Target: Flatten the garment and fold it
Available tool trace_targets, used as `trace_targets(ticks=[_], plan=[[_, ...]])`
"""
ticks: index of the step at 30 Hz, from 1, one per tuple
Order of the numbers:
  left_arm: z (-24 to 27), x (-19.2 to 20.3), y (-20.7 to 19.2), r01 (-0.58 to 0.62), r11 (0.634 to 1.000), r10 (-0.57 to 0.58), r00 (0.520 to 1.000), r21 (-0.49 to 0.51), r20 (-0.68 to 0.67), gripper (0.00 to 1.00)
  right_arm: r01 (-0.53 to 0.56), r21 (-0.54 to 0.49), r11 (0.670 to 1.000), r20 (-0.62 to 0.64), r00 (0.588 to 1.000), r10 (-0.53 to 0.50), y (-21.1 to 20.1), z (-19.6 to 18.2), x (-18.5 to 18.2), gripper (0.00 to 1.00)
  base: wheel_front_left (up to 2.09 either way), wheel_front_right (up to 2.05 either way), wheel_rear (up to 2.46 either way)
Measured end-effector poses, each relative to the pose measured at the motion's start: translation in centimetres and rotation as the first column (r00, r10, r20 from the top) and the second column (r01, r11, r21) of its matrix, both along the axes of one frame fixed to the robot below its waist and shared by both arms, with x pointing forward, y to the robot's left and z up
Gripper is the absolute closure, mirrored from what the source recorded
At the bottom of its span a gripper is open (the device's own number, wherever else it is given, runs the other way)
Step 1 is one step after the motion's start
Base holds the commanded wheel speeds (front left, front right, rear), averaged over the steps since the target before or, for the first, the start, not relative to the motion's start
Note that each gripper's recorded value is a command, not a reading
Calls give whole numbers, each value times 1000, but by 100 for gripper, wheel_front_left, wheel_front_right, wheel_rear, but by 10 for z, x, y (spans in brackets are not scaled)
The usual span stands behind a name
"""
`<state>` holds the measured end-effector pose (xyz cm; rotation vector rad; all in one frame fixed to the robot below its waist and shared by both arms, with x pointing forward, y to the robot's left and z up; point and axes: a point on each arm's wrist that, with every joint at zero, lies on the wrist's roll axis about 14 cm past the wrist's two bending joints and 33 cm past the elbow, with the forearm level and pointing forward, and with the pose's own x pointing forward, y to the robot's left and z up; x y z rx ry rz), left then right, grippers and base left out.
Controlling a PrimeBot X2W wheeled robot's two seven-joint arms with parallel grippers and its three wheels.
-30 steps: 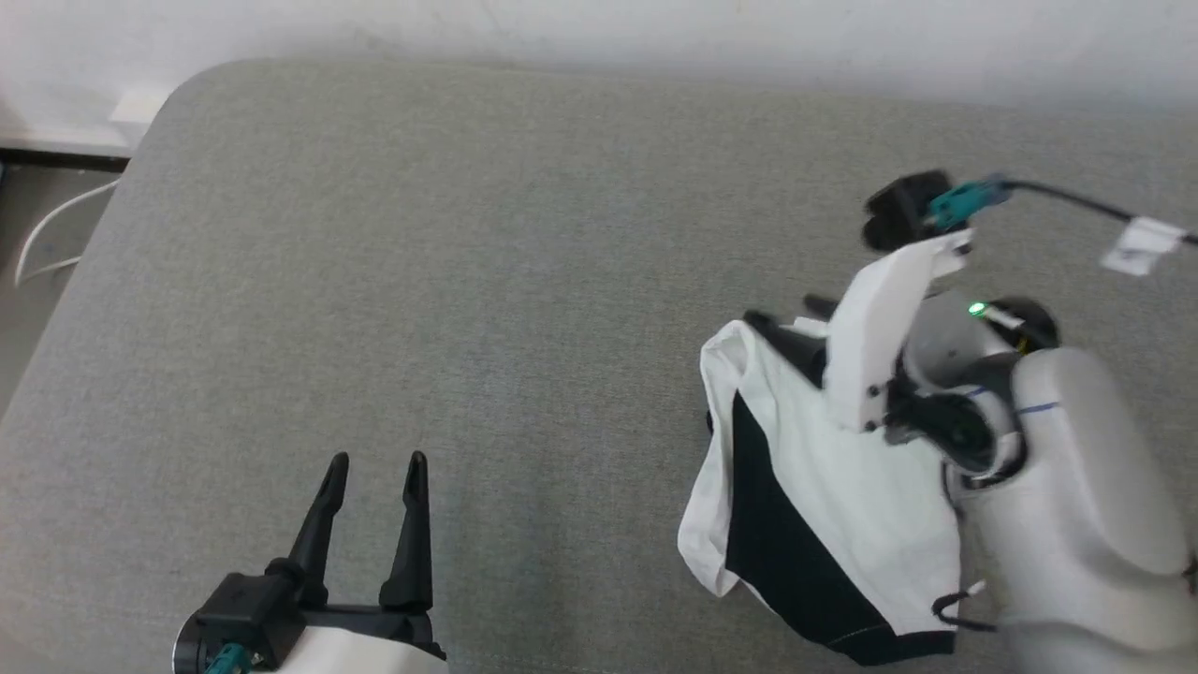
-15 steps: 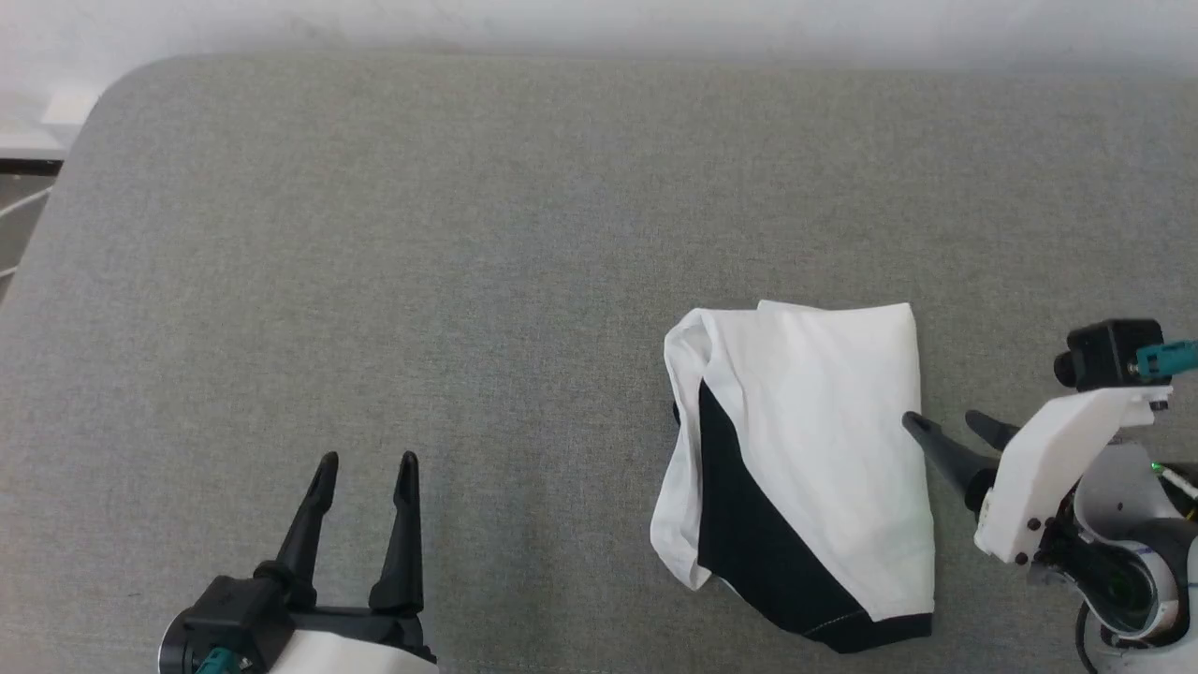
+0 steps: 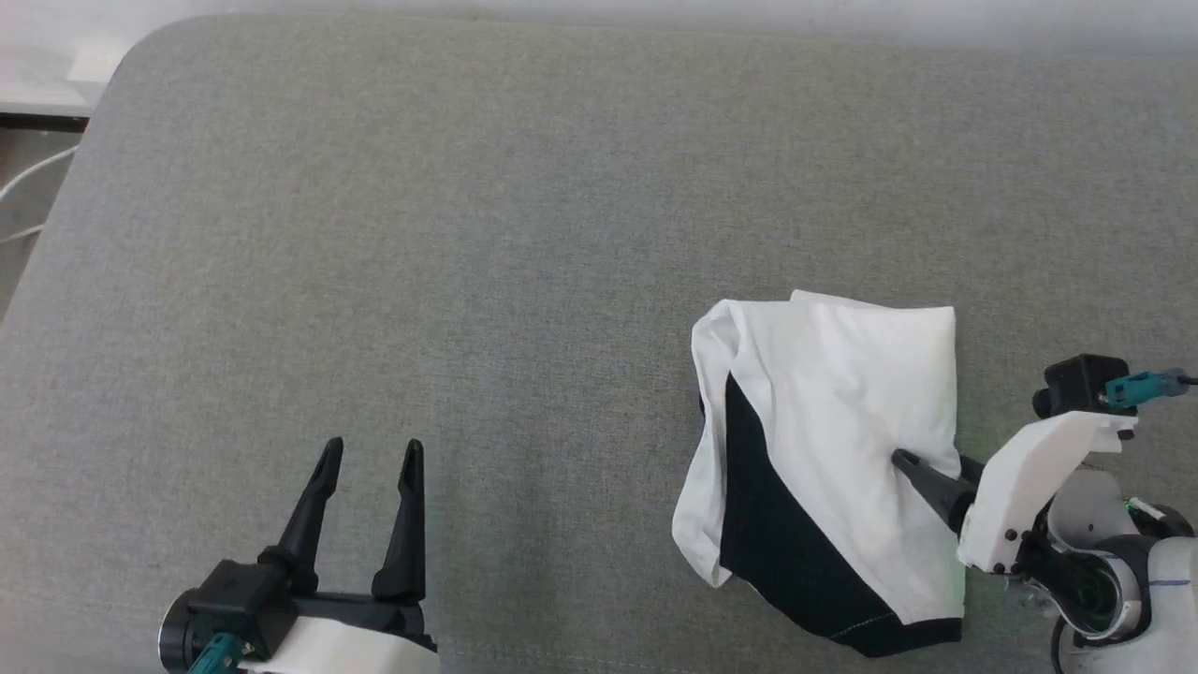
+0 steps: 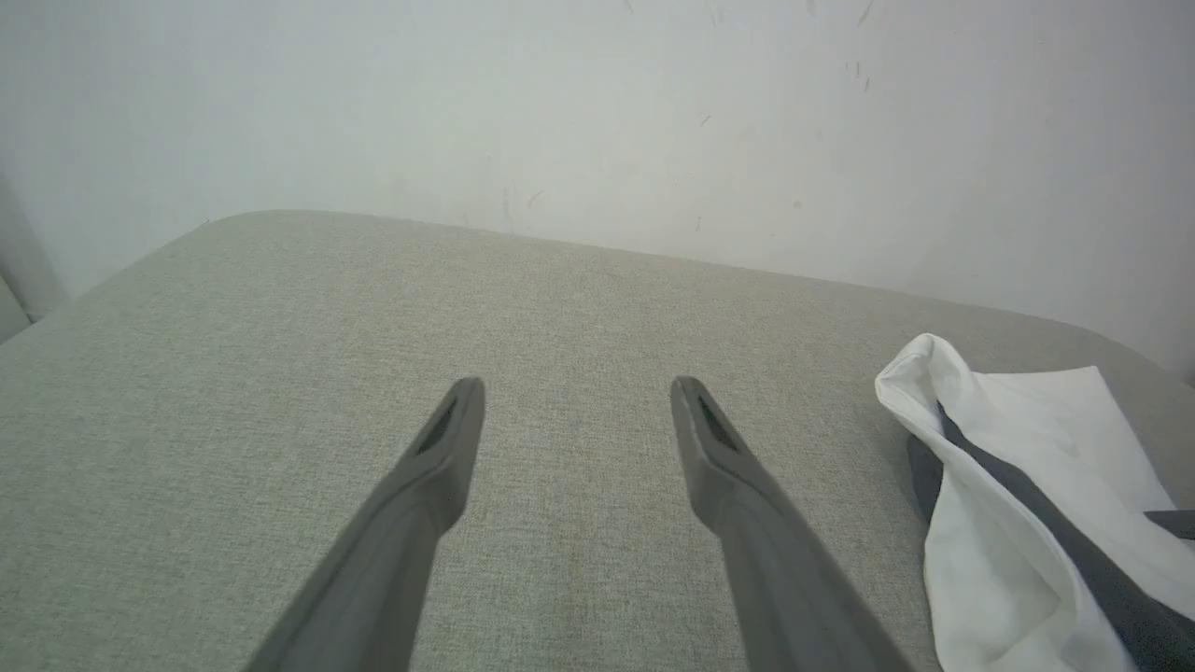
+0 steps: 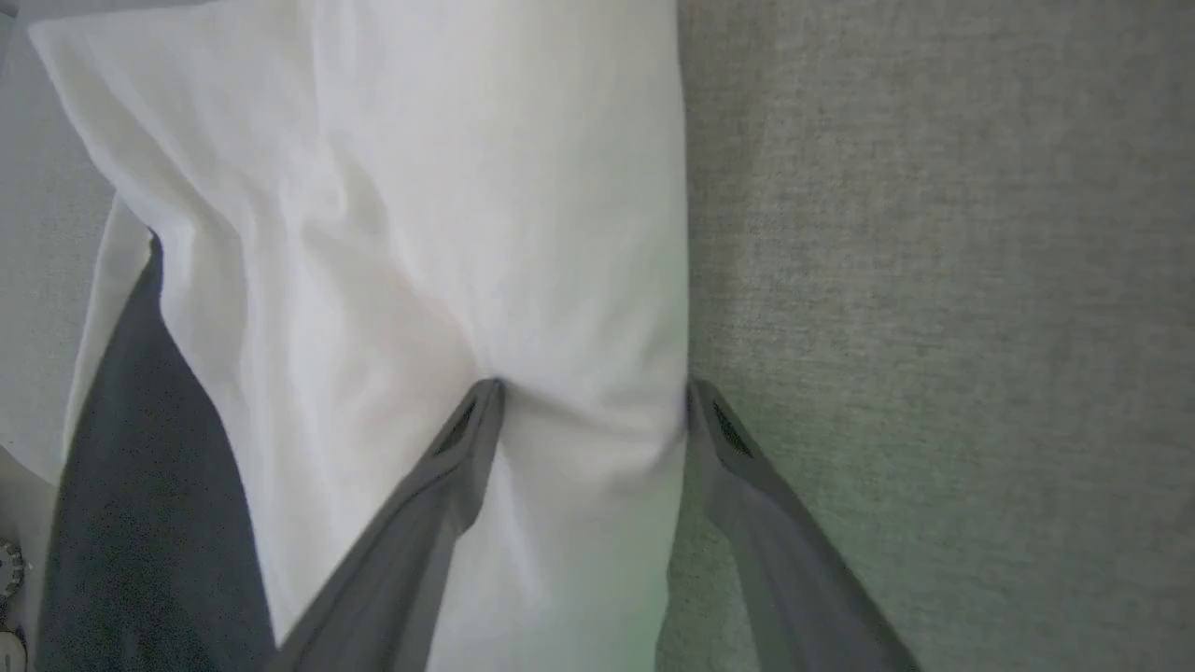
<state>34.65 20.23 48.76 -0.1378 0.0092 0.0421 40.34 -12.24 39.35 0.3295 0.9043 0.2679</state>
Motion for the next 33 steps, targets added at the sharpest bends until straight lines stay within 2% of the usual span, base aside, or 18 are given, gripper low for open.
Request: trace_targets(ticks=[6,7,8,9,10,22,33], plan=[[1,1,3,-8,1000,8,1000,7,1,0,-25,17,1000,-26,999,25,14,-12,4,0,0,0,0],[1,1,4,-9,1000,9,1000,8,-1,0,-36,20,999,-28,999,37,17,-13,5,2,0,0,0],[0,0,4,-10,1000,10,1000,9,-2,0,-41,25,999,-22,999,42,20,-12,6,50,0,0,0],[0,0,5,-10,1000,10,1000,11,-3,0,-45,27,999,-13,999,45,23,-11,7,77,0,0,0],[0,0,5,-10,1000,10,1000,13,-3,0,-51,26,998,-6,999,51,25,-10,7,100,0,0,0],[13,-2,-7,39,999,-40,998,12,38,0,-52,-1,999,105,993,52,19,23,2,100,0,0,0],[25,14,-49,188,982,-188,979,6,77,0,-62,-153,986,234,967,97,-15,65,10,100,0,0,0]])
